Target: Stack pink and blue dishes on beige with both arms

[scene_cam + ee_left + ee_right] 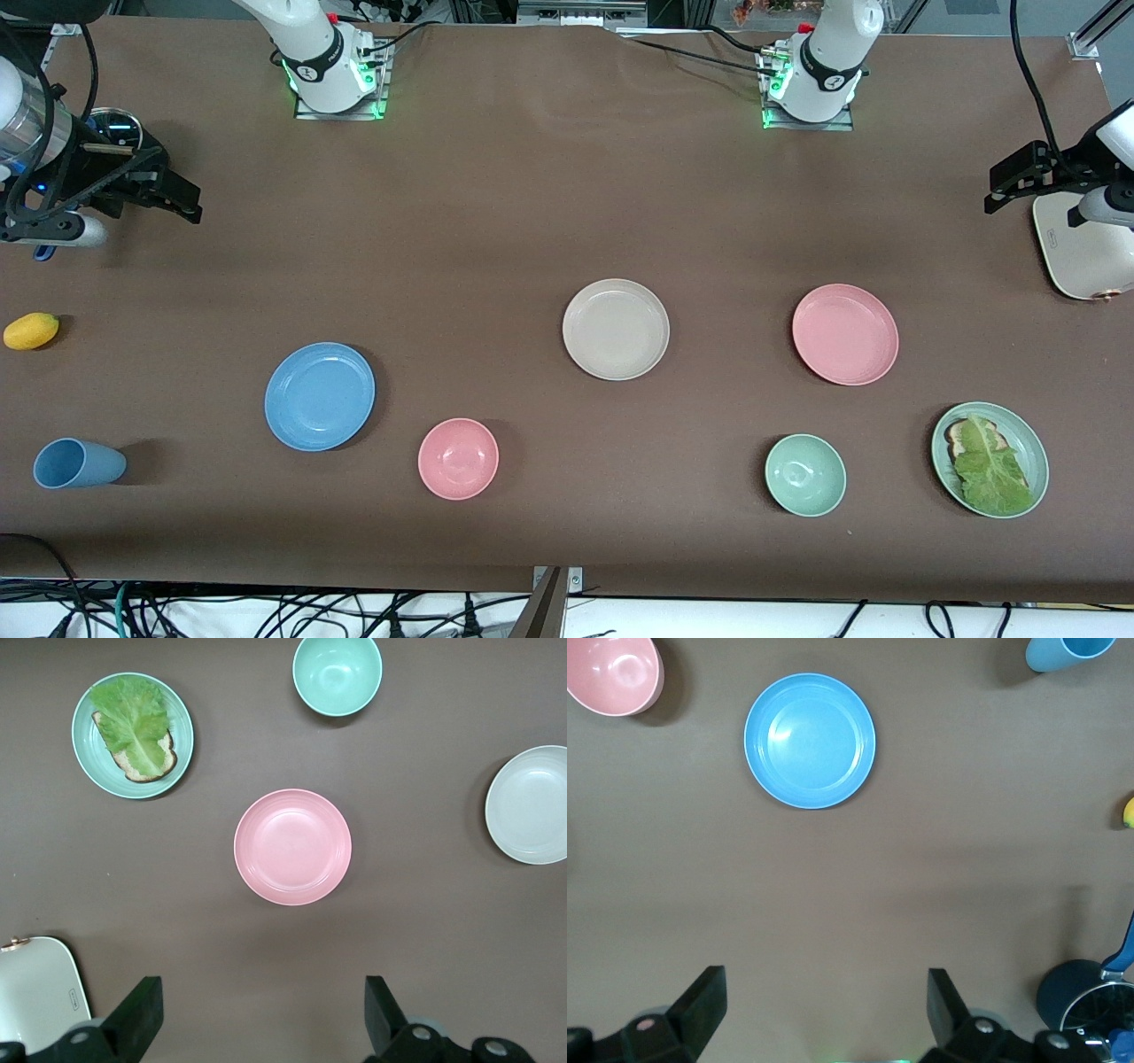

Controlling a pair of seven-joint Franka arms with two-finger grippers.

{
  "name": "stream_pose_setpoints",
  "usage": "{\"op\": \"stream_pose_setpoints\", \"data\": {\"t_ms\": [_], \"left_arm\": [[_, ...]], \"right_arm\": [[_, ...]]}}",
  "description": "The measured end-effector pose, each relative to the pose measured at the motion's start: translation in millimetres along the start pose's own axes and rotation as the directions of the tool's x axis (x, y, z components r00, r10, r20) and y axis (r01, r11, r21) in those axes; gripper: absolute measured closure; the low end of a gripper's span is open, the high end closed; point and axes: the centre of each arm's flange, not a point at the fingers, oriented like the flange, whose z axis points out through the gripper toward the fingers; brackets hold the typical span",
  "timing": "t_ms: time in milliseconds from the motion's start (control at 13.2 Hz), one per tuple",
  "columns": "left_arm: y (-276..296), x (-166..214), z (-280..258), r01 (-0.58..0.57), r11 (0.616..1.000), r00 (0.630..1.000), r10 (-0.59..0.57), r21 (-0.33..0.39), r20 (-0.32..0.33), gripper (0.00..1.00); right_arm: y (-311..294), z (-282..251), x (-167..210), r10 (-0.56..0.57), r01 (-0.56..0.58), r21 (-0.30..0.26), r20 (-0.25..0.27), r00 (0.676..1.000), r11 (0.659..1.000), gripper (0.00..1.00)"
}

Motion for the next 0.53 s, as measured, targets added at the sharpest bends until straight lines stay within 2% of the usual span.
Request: {"op": "stream_pose_setpoints", "data": {"t_ms": [532], "left_arm": [[-0.9,-0.2,-4.7,0.002,1.0,1.0,-0.002,0.002,-0.01,0.0]], "right_arm": [[-1.0,0.0,0.0,0.024,-0.024,0.0,-0.001,1.0,1.0,0.0]]}}
